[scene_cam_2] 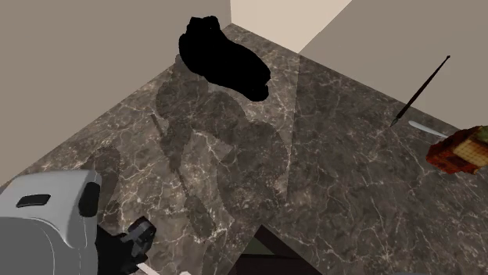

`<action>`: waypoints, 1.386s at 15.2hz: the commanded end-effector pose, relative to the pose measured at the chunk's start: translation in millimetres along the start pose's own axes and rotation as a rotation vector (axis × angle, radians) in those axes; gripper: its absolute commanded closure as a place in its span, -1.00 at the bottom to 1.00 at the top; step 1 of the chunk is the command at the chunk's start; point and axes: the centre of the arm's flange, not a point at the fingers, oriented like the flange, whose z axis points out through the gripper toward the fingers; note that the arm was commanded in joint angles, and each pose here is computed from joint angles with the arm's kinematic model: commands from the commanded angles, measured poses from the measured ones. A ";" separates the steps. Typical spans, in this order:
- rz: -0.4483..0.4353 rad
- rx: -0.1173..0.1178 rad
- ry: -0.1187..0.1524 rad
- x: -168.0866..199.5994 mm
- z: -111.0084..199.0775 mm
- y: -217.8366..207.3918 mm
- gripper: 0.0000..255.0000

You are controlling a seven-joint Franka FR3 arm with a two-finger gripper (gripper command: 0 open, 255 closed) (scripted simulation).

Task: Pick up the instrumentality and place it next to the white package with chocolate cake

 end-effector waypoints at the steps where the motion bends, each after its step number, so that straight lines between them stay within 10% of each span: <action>1: 0.002 0.000 0.000 -2.9 -2.0 -26.7 1.00; 7: 0.002 0.000 0.000 -8.6 -2.5 -100.0 1.00; 21: 0.002 0.000 0.000 -13.5 71.3 -100.1 1.00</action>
